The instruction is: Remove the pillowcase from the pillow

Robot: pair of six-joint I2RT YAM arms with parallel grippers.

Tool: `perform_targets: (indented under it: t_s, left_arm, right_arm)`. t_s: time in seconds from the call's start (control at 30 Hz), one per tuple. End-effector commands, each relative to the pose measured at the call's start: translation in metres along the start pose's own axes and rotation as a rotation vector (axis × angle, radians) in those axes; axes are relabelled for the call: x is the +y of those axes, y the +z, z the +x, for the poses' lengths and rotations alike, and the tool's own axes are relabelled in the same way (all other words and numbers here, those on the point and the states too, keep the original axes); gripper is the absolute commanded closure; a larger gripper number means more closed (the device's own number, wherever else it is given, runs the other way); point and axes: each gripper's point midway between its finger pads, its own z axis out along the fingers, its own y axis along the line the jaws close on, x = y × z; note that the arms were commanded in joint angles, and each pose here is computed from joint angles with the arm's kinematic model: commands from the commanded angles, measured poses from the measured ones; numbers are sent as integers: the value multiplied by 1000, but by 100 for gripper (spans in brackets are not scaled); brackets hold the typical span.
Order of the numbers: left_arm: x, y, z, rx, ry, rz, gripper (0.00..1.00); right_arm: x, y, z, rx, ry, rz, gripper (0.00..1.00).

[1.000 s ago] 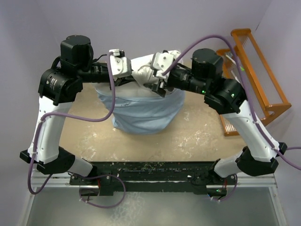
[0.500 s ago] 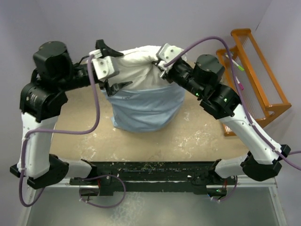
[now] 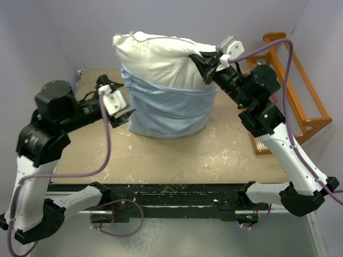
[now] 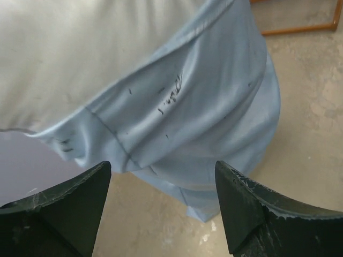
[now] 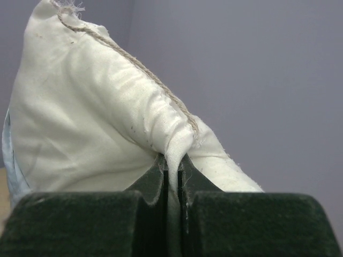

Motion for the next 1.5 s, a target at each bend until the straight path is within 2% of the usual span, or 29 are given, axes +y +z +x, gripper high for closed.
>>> perform_targets:
  t_s: [0.0,0.13,0.27,0.4,0.43,0.5,0.57,0.6,0.63,0.7,0.73,0.83,0.97,1.13,1.27,1.37,1.47]
  left_arm:
    - [10,33,32,66,4,-37,22]
    - [23,47,49,101,20,-84,29]
    - [50,46,52,80,-3,-145,43]
    - [44,40,58,74,-28,-86,53]
    - [43,39,59,72,-35,-85,57]
    - [40,40,59,62,-63,-84,72]
    - [34,43,56,31,-106,-61,80]
    - [29,43,52,5,-127,-40,79]
    - [21,43,46,-25,-143,0,73]
    - [6,38,34,-76,-166,75,39]
    - [2,36,30,-90,-187,94,33]
    - [-2,32,19,-122,-238,105,29]
    - [6,31,10,-176,-308,43,31]
    - [39,42,22,-176,-337,-125,46]
    - [41,57,28,-166,-378,-93,59]
    - [35,61,29,-167,-412,-58,85]
    - [38,59,42,-131,-402,-110,100]
  right_arm:
    - [-10,-7,-51,-172,18,30,100]
    - [-13,-11,-52,-172,13,38,100]
    - [-11,-13,-52,-168,9,23,100]
    - [-12,-11,-51,-165,11,21,100]
    - [-12,-10,-51,-165,12,21,100]
    - [-12,-9,-54,-176,21,18,100]
    - [-12,-8,-55,-184,35,16,100]
    - [-11,-7,-55,-184,39,13,100]
    - [-12,-7,-56,-183,42,12,100]
    - [-15,-7,-54,-171,42,23,100]
    - [-19,-7,-54,-164,40,38,100]
    - [-28,-9,-52,-154,44,61,100]
    - [-24,-13,-57,-180,58,24,100]
    - [-23,-16,-62,-198,74,13,100]
    - [-24,-17,-64,-207,85,14,100]
    - [-28,-17,-64,-207,92,35,100]
    - [-42,-17,-65,-204,108,91,100]
